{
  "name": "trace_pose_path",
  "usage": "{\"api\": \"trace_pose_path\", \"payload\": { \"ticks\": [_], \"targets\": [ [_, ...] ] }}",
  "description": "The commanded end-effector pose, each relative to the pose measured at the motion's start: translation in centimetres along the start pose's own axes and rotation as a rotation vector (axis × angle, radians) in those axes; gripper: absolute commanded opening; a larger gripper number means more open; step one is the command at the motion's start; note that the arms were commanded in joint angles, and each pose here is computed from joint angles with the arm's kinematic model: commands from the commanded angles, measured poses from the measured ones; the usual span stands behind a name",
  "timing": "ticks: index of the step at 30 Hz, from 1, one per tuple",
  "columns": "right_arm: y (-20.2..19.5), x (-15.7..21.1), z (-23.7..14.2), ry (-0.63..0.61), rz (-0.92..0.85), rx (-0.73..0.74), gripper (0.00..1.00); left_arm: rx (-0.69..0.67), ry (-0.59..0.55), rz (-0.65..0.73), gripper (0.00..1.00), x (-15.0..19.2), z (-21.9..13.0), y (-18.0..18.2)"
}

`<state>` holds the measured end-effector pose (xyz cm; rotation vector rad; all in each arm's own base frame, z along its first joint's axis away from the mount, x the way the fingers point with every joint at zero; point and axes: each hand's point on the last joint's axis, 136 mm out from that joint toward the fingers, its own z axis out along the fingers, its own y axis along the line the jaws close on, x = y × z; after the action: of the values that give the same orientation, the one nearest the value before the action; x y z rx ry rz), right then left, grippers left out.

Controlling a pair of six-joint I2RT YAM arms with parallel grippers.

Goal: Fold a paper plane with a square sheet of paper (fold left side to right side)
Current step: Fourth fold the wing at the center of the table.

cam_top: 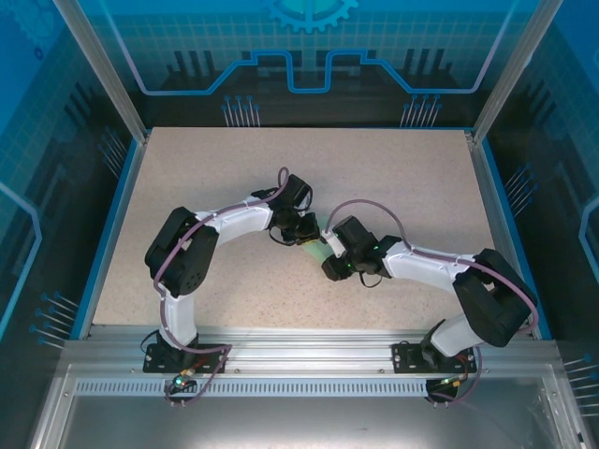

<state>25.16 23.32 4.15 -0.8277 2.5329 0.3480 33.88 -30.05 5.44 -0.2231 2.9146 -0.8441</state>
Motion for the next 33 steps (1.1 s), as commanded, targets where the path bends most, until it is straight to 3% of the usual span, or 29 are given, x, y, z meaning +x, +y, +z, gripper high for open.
{"api": "trace_pose_path", "payload": {
  "ticks": [1, 6, 16, 33],
  "targets": [
    [0.1, -1.0, 0.6, -0.030, -0.055, 0.045, 0.42, 0.016, 0.016, -0.015, 0.13, 0.1, -0.4, -1.1],
    [0.3, -1.1, 1.3, -0.014, -0.069, 0.048, 0.40, 0.012, 0.019, -0.016, 0.13, 0.1, -0.4, -1.1],
    [0.1, -0.3, 1.8, 0.023, -0.065, 0.067, 0.27, 0.011, 0.019, -0.016, 0.13, 0.1, -0.4, -1.1],
    [-0.5, 2.0, 2.2, 0.082, -0.033, 0.091, 0.24, 0.011, 0.013, -0.014, 0.13, -0.2, -0.4, -1.3]
  ]
}}
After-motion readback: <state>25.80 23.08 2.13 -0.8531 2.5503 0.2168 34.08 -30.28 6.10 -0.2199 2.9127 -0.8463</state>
